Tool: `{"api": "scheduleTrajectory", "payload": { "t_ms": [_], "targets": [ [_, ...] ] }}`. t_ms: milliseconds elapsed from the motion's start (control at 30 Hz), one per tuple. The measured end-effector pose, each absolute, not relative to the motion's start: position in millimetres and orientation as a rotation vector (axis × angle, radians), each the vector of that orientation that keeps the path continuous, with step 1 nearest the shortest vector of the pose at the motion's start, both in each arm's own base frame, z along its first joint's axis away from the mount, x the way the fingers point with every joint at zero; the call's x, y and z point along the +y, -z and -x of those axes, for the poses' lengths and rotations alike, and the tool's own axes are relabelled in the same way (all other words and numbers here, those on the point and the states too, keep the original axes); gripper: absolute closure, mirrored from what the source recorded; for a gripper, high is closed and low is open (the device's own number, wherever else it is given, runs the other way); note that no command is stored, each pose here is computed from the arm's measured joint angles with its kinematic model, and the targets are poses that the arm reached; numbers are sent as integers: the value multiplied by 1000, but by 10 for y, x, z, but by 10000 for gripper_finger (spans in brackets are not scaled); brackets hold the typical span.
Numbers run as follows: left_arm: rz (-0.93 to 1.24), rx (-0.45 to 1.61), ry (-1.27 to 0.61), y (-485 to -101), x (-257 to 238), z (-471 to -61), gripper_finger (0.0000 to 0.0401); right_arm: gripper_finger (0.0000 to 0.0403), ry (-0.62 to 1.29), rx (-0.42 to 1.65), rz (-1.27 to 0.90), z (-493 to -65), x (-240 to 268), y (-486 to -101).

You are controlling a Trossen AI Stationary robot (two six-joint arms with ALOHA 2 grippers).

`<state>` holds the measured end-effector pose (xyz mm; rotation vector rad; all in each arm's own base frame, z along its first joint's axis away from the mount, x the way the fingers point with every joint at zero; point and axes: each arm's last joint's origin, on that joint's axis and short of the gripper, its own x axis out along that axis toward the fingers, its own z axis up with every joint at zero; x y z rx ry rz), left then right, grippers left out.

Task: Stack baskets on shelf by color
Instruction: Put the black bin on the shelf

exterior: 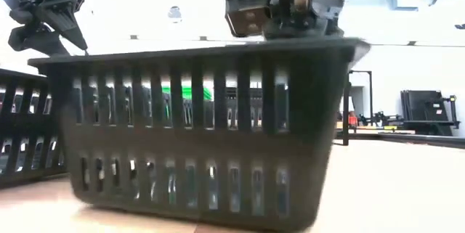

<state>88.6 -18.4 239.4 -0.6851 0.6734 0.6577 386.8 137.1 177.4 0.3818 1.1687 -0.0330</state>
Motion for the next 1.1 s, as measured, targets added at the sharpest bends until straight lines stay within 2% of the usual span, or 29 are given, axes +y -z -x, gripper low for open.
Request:
{"api": "scheduleTrajectory", "payload": {
  "t_ms": [300,433,600,833,1100],
  "targets": [
    [697,666,-657,-2397,-187,-891,140,396,12,1013,-364,-3720,957,-2494],
    [713,661,-663,-2398,-187,-891,140,394,13,912,-338,-3538,656,-2922],
    [757,646,-681,-2398,-186,-891,140,396,104,819,-229,-3174,127,-3388],
    [801,608,-718,-2401,-179,-892,140,392,281,887,-133,-2725,-822,-3536],
    [854,561,-759,-2404,-171,-891,140,394,211,953,-54,-2409,-1707,-3370]
  ]
}}
